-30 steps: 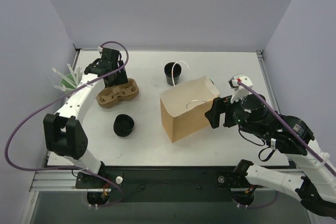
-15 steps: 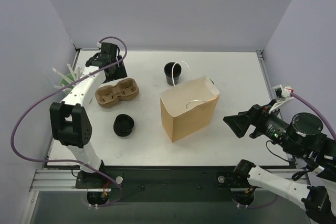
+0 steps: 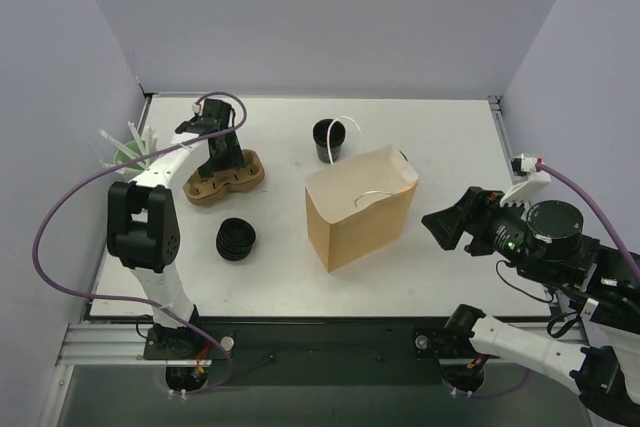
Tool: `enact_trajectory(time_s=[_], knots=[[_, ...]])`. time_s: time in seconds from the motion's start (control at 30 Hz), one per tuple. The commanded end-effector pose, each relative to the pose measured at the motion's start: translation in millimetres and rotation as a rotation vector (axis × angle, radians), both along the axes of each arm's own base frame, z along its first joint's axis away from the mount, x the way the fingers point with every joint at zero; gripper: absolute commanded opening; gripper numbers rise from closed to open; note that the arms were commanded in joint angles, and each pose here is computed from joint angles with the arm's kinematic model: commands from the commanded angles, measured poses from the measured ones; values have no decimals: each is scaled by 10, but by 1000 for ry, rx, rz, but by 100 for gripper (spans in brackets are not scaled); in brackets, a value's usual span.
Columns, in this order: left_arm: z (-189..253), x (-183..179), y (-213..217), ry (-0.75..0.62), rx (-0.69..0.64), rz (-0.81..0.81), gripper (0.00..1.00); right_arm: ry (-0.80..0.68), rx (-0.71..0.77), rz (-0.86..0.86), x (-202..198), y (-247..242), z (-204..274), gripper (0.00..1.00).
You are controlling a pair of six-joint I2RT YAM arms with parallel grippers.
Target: Pack the takeout coffee
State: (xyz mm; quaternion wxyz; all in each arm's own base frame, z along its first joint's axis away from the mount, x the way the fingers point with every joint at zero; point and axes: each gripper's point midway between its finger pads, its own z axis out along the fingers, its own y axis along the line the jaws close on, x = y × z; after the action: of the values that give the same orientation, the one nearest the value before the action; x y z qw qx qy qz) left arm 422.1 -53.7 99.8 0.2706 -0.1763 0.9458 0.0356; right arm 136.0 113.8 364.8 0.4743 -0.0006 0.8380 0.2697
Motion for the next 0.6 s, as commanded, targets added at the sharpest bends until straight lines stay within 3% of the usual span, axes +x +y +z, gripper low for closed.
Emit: enact_trajectory(time_s=[0.0, 0.57], knots=[[-22, 171, 0, -52, -13, 10, 74, -4, -16, -29, 75, 9, 73, 72], [-135, 267, 51, -29, -18, 19, 67, -2, -69, 12, 102, 81, 41, 72]])
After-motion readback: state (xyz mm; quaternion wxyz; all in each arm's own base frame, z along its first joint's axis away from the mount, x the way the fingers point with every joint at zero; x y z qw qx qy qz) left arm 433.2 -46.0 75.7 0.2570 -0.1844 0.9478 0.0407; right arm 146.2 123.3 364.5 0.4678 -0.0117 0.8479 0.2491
